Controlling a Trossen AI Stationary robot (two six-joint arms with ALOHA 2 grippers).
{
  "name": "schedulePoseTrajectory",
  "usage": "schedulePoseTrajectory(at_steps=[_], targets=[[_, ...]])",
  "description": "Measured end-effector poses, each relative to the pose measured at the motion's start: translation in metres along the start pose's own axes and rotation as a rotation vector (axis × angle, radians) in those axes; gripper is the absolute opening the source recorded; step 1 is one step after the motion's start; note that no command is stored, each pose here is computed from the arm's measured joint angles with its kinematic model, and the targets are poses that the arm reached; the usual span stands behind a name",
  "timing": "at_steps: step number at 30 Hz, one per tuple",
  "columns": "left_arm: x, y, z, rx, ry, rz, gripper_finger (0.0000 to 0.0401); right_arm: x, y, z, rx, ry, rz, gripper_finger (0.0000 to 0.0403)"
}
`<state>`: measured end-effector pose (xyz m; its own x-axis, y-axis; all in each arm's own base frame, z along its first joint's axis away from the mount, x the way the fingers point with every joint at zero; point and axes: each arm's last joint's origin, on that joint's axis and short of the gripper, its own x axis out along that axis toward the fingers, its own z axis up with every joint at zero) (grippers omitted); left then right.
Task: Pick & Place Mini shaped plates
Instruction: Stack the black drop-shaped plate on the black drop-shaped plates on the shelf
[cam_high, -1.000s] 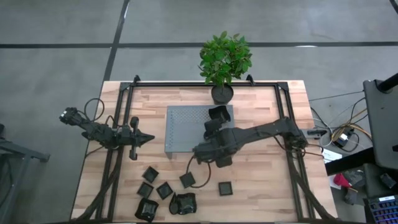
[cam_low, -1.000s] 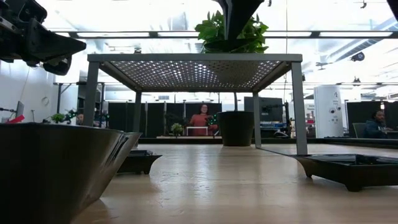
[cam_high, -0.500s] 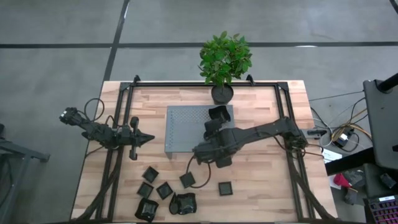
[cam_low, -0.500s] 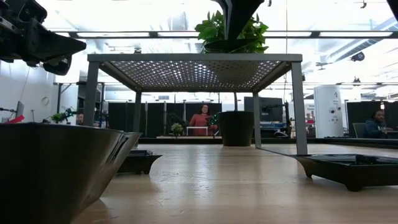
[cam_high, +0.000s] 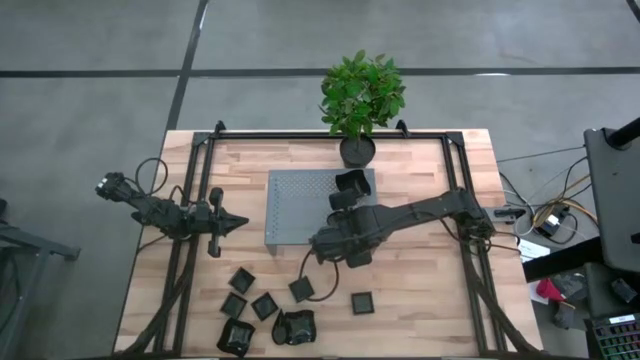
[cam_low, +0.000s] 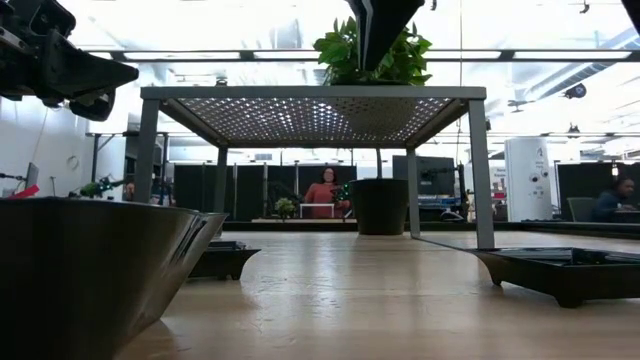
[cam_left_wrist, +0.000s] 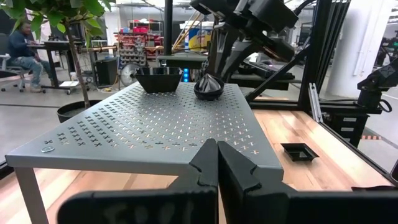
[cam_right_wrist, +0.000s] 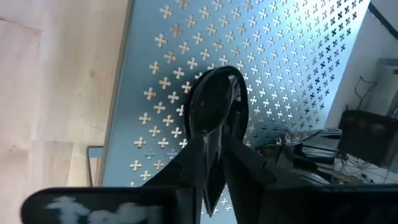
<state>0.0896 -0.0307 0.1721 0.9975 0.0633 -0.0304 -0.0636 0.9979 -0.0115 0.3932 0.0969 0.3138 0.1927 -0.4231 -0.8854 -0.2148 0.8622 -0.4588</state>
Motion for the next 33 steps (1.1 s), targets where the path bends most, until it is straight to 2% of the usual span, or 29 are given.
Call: schedulePoseTrajectory(at_steps=[13, 25, 33], targets=[[0.000, 0.000, 0.000, 0.000, 0.000, 0.000, 0.0000, -0.005, 0.005, 0.000, 0.102, -0.014, 0.008, 0.0075], [0.000, 0.000, 0.000, 0.000, 0.000, 0.000, 0.0000, -0.021, 0.037, 0.000, 0.074, -0.054, 0.021, 0.0056], [0.000, 0.000, 0.000, 0.000, 0.000, 0.000, 0.0000, -0.026, 0.046, 0.001, 0.084, -0.078, 0.026, 0.0063]])
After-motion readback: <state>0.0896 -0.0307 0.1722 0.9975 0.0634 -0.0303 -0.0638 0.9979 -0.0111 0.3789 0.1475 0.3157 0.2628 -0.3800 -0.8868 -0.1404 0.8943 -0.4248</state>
